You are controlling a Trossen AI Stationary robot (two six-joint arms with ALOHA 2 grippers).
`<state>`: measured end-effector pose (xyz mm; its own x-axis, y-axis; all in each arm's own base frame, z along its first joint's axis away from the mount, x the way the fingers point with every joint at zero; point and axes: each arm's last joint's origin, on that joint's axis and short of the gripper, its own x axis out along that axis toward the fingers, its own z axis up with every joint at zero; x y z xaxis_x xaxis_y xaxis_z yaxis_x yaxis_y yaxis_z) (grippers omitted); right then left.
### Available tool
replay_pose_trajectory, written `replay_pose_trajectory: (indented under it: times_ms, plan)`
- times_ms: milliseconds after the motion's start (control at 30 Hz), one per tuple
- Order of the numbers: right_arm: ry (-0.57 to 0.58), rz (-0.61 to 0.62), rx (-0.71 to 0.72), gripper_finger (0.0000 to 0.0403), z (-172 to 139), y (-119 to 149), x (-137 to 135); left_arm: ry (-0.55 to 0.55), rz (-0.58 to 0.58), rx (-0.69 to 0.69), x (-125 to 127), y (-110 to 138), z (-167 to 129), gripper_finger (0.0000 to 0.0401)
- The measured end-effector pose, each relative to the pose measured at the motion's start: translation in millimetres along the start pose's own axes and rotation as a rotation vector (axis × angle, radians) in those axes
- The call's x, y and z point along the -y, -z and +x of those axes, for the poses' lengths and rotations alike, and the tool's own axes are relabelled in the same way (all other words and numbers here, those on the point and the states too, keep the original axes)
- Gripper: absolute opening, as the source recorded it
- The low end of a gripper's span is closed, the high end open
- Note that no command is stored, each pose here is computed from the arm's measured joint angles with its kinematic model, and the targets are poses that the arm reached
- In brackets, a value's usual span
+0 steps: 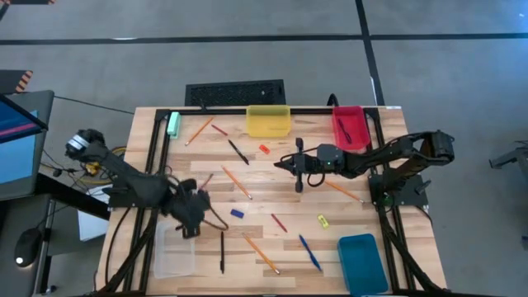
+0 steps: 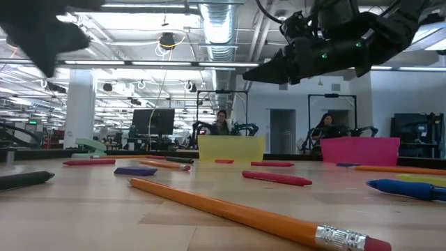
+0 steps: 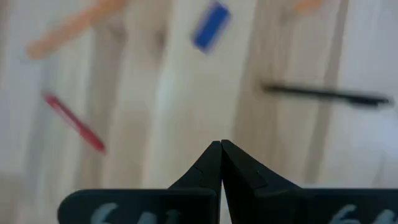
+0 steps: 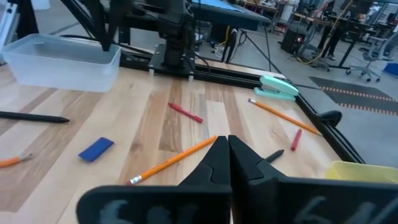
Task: Sort crayons/erasers/pens/pencils in bins
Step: Put the blue eraser into the transparent bin
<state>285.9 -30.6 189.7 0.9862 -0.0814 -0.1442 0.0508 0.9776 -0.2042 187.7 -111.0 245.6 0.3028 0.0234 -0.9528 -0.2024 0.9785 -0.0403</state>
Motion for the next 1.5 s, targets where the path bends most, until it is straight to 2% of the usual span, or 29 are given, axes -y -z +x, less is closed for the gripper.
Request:
replay_pose_trajectory:
  times_ms: [167,333,567,933,1100,1233,1333,1500]
  plan:
    - [-0.002,-0.046,0.011,0.0003,0.0,-1.3,-1.0,0.010,-0.065,-0.198,29.9,18.4,8.8,0.0000]
    - [0.006,-0.077,0.018,0.0004,0.0,-1.7,0.7,-0.113,-0.112,-0.298,39.5,36.4,26.6,0.0000]
    - [0.005,-0.079,0.025,0.0003,0.0,-2.5,0.1,-0.136,-0.088,-0.167,45.0,32.9,33.3,0.0000]
    - [-0.041,-0.072,0.036,0.0005,-0.1,-5.5,-14.3,-0.154,-0.070,-0.124,44.8,31.4,33.5,0.0000]
    - [-0.035,-0.069,0.033,0.0003,-0.3,-6.6,-20.2,-0.172,-0.032,-0.099,46.8,26.8,23.9,0.0000]
    - [-0.050,-0.071,0.036,0.0004,-0.6,-7.6,-25.3,-0.213,0.056,0.007,47.7,13.5,12.9,0.0000]
    - [-0.066,-0.063,0.033,0.0003,-0.9,-7.8,-29.8,-0.245,0.106,0.067,39.9,-2.0,15.8,0.0000]
    - [-0.091,-0.043,0.032,0.0002,-9.7,4.5,-37.1,-0.159,0.226,0.156,27.5,-31.6,37.3,0.0000]
